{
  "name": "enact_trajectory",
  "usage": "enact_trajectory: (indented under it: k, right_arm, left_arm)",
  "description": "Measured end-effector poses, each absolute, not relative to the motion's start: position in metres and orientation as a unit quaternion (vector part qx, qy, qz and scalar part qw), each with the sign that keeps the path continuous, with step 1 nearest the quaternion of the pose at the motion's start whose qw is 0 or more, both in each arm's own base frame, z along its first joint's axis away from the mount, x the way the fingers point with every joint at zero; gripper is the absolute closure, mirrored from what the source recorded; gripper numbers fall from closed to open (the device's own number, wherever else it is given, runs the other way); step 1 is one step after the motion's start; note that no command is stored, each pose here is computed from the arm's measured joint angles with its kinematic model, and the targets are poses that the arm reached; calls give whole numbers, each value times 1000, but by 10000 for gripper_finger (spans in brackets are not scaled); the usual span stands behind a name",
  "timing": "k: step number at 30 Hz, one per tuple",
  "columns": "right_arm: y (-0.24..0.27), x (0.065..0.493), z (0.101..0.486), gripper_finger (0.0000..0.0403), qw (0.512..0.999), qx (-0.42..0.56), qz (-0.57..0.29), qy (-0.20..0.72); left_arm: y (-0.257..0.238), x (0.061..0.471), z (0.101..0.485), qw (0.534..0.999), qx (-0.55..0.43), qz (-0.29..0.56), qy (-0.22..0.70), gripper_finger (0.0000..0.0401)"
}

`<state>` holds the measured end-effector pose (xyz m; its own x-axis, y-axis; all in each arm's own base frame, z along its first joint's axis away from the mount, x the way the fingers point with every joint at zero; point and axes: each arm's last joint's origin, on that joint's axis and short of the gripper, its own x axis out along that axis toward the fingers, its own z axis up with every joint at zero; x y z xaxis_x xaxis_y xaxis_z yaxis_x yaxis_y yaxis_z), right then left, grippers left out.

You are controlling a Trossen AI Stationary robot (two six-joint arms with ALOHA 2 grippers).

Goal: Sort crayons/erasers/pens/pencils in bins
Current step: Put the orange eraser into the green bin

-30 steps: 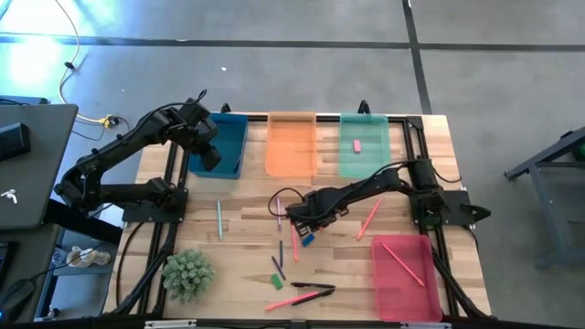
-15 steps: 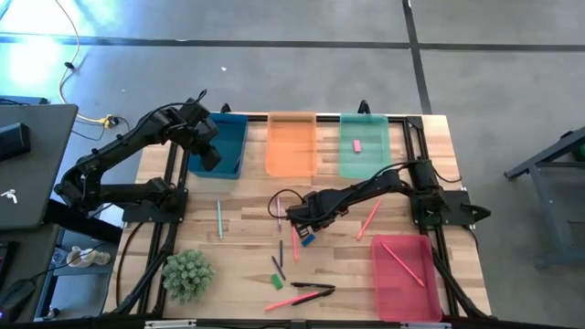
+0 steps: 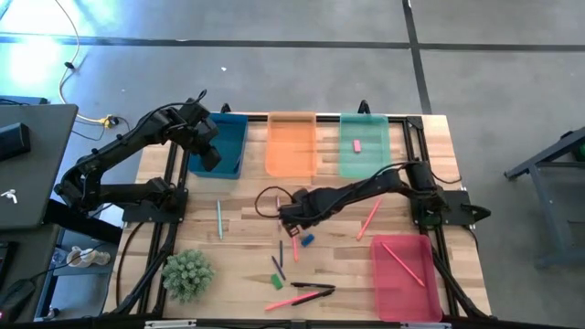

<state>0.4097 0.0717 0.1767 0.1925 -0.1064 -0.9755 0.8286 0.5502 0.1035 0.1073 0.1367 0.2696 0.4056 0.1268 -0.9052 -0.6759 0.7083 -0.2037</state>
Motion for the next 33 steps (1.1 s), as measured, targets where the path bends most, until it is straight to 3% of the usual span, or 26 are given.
enact_trajectory:
  k: [19, 33]
  right_arm:
    - [24, 410, 233, 350, 721, 219, -357, 552]
    - [-29, 337, 264, 350, 718, 207, -406, 526]
  left_arm:
    - [137, 107, 270, 788, -285, 255, 482, 270]
    - [137, 107, 270, 785, -296, 262, 478, 270]
